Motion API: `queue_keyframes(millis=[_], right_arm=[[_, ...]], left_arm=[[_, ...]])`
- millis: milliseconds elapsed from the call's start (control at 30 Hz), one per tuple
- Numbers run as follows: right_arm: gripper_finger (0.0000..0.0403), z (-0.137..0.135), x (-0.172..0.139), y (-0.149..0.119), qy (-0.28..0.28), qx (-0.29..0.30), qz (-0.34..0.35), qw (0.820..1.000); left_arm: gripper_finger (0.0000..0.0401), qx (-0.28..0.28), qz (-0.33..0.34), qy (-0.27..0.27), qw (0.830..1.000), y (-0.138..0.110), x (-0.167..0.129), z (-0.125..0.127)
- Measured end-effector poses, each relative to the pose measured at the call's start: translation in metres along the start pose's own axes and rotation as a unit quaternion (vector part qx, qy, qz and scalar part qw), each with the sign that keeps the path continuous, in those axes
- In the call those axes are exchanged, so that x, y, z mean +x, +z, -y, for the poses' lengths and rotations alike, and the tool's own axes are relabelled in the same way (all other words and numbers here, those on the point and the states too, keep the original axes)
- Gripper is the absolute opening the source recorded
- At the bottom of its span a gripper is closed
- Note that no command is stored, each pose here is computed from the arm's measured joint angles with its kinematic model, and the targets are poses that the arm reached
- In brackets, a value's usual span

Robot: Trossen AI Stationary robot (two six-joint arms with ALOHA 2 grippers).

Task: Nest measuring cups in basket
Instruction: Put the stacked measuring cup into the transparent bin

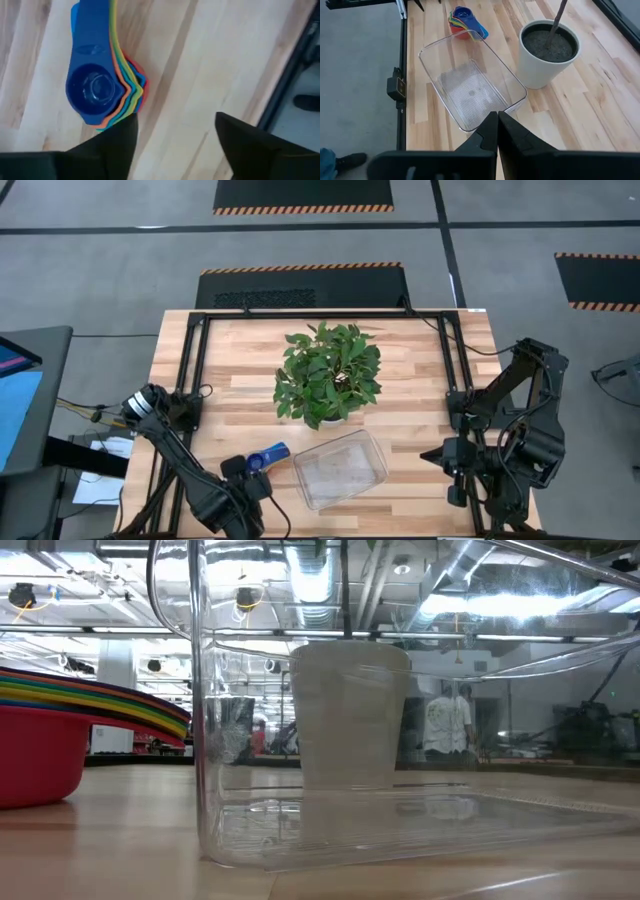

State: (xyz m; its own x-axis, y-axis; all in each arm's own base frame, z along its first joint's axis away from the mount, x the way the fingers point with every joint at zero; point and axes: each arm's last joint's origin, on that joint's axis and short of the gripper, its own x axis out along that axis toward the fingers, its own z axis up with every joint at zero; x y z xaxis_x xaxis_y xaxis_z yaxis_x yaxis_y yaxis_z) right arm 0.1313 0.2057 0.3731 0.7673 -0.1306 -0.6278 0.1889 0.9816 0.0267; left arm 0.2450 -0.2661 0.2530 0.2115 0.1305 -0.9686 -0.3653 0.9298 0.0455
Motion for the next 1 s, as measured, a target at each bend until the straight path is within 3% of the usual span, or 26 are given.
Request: queue_keyframes(millis=[233, 500, 767, 900, 1000], right_arm=[[0.0027, 0.000, 0.000, 0.000, 0.000, -0.021, 0.000, 1.000], [0.0027, 0.000, 0.000, 0.000, 0.001, -0.019, 0.000, 1.000], [0.0027, 0.000, 0.000, 0.000, 0.001, -0.019, 0.001, 1.000], [0.0027, -0.001, 0.000, 0.000, 0.001, -0.019, 0.000, 1.000], [0.0027, -0.001, 0.001, 0.000, 0.000, -0.016, 0.000, 1.000]], left_arm=[[0.0315, -0.032, -0.025, 0.012, 0.999, -0.006, 0.009, -0.002], [0.0316, -0.020, -0.017, -0.032, 0.999, -0.002, 0.009, 0.005], [0.0316, -0.051, -0.012, -0.054, 0.997, 0.005, 0.010, 0.008], [0.0316, -0.039, -0.031, -0.037, 0.998, 0.007, 0.008, 0.002], [0.0316, -0.053, -0.006, -0.008, 0.999, 0.012, -0.012, -0.002]])
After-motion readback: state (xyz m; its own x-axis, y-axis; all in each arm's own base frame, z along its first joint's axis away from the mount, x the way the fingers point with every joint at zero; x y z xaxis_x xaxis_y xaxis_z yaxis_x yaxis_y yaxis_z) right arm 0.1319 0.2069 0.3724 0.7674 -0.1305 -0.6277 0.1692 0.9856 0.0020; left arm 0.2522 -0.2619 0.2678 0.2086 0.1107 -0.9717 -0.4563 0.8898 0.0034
